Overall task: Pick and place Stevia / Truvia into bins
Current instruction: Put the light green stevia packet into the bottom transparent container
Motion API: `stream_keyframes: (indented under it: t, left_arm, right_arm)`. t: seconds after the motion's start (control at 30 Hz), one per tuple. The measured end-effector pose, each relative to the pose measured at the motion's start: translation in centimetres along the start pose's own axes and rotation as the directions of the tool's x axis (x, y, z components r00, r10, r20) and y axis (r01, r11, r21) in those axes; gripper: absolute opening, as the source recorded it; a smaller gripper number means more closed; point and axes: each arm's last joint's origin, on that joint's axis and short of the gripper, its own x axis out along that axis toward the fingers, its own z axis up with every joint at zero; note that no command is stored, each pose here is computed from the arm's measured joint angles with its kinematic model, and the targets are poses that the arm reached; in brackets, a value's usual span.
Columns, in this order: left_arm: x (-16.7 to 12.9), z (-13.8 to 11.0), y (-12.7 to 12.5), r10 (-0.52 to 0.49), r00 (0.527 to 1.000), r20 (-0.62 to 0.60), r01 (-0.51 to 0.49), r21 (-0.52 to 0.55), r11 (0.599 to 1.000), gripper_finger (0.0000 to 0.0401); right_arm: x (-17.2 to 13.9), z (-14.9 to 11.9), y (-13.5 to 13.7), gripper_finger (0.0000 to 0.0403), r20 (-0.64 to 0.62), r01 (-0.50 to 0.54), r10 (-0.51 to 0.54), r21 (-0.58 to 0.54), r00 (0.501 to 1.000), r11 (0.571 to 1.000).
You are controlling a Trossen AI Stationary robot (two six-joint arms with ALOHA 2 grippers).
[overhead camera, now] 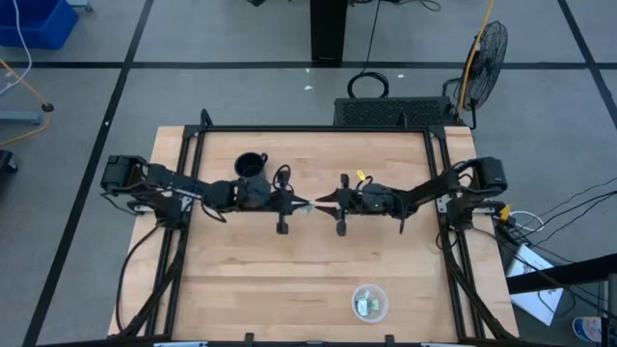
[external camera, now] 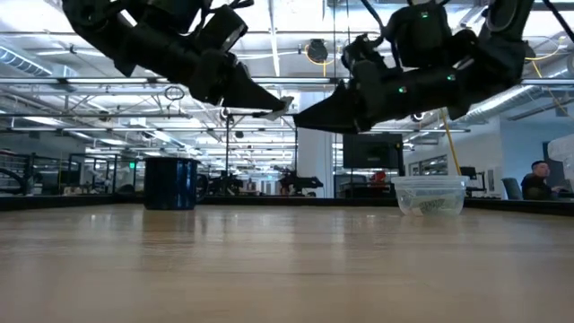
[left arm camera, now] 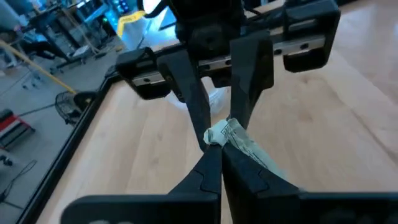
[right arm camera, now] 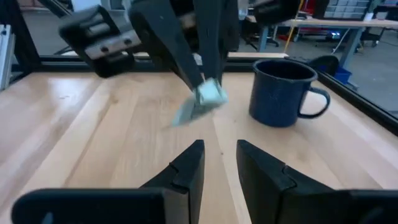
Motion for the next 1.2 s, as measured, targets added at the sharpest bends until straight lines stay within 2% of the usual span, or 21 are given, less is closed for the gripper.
stream_keyframes:
  t: [0.1,0.33,0.53,0.77,1.07,1.2]
  left_arm:
    - [0.0,-0.2,0.2,-0.007,1.000,-0.010,0.007,0.014,1.000,0.0006]
    - [0.0,-0.4,0.6,0.024,0.999,-0.034,-0.023,0.031,0.999,0.0025]
    - [0.0,-0.7,0.5,0.034,0.997,-0.070,-0.031,0.036,0.999,0.0005]
    - [0.0,-0.7,0.6,0.048,0.996,-0.075,-0.046,0.028,0.999,0.0030]
    - [0.0,-0.7,0.6,0.071,0.994,-0.080,-0.069,0.023,0.997,0.0005]
    - [0.0,-0.5,0.3,0.055,0.996,-0.065,-0.054,0.024,0.998,0.0021]
  right_arm:
    - [0.9,0.3,-0.1,0.0089,0.012,0.004,-0.004,0.014,1.000,1.000]
    - [2.2,0.4,-0.3,0.0089,0.014,0.014,-0.015,0.106,1.000,0.994]
    - [2.2,0.2,-0.2,0.0089,-0.004,0.013,-0.012,0.178,1.000,0.984]
    - [2.2,0.2,-0.2,0.0089,-0.005,0.011,-0.010,0.188,1.000,0.982]
    - [2.2,0.4,0.3,0.0089,0.015,-0.028,0.026,0.187,1.000,0.982]
    - [2.2,0.5,-0.3,0.0089,0.025,-0.012,0.007,0.191,1.000,0.982]
